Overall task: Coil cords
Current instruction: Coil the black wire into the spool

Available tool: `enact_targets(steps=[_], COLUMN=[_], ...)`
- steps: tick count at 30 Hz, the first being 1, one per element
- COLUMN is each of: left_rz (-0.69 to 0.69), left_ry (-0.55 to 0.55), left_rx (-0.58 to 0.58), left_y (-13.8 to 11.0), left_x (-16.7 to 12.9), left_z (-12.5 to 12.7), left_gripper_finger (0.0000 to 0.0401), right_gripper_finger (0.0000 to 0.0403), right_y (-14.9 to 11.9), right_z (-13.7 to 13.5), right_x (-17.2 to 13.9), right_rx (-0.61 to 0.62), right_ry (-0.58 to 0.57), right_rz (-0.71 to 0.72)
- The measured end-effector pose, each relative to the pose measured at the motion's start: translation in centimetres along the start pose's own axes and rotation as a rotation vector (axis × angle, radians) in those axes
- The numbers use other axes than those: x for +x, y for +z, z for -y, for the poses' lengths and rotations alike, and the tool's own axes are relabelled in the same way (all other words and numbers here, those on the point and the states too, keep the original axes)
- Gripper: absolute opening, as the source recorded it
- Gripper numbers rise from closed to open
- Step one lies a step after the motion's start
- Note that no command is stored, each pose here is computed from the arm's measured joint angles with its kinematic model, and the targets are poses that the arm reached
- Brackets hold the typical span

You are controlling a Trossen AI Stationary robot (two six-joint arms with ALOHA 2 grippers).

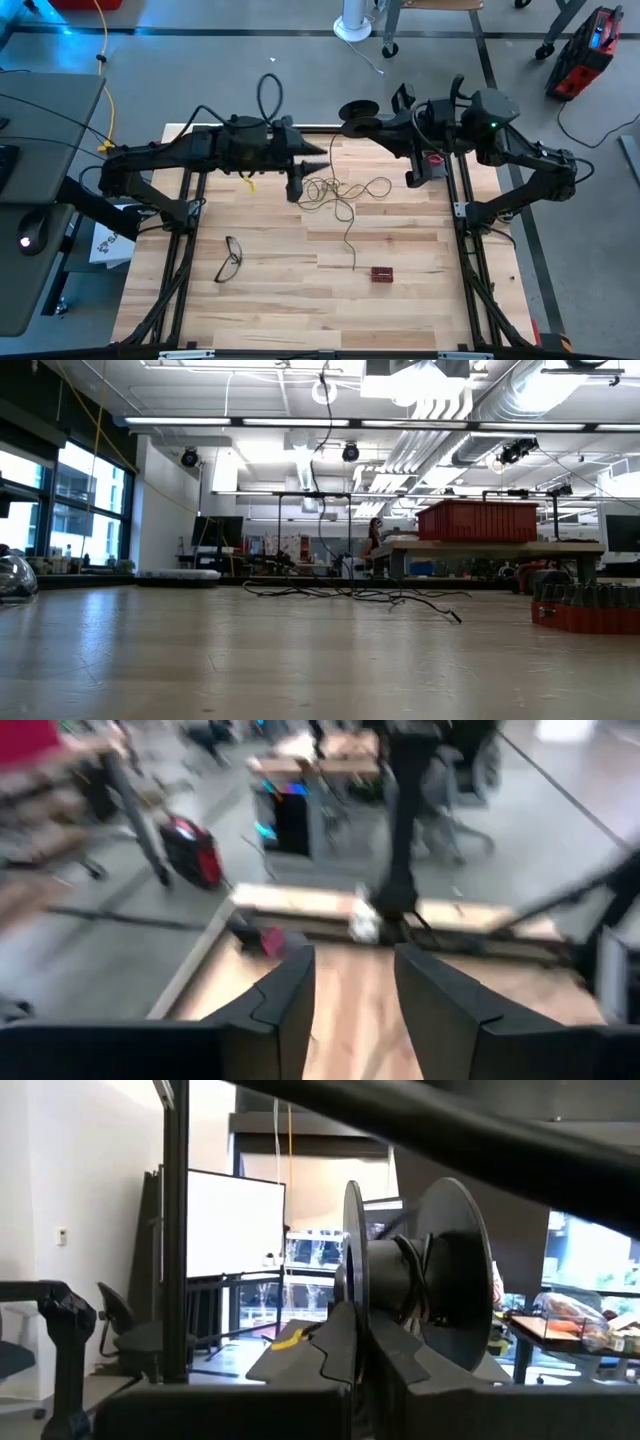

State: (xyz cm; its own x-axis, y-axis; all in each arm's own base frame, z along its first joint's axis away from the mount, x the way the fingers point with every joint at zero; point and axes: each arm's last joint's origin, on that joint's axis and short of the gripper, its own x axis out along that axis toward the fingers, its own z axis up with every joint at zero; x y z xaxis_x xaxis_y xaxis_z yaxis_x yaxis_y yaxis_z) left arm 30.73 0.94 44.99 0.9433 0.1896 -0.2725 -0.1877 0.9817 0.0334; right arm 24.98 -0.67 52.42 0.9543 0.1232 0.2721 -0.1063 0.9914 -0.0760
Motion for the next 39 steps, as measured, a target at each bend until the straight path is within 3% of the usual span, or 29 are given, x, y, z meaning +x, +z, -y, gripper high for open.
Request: enact_targets(steps=[3,8,19,23,27,34,39], left_rz=[-0.088,-0.089,-0.046,0.002,-0.042,-0.1,-0.063], left_ry=[-0.051,-0.119,-0.093,-0.127,-0.175,-0.091,-0.156], left_rx=[-0.01,-0.053,-0.007,-0.022,-0.03,-0.006,-0.017], left_y=[-0.8,-0.7,-0.8,-0.2,-0.5,-0.8,-0.6], left_x=[-0.2,-0.4,1.8,1.4,0.7,-0.6,-0.1], left_z=[0.1,0.2,0.0,0.1,0.5,0.0,0.6], left_gripper_finger=[0.0148,0.0159,0.0166,0.0166,0.0166,0.0166,0.0166], right_gripper_finger=[0.0,0.0,0.0,0.0,0.0,0.0,0.0], right_y=[0.2,0.5,0.4,0.4,0.4,0.4,0.4], right_z=[0.0,-0.1,-0.1,-0.1,-0.1,-0.1,-0.1], right_x=[-0.2,-0.5,-0.4,-0.4,-0.4,-0.4,-0.4], right_rx=[-0.017,-0.023,-0.021,-0.022,-0.024,-0.024,-0.023], right_ry=[0.0,0.002,0.005,0.005,0.005,0.004,0.004], right_rz=[0.007,0.014,0.012,0.012,0.013,0.012,0.012])
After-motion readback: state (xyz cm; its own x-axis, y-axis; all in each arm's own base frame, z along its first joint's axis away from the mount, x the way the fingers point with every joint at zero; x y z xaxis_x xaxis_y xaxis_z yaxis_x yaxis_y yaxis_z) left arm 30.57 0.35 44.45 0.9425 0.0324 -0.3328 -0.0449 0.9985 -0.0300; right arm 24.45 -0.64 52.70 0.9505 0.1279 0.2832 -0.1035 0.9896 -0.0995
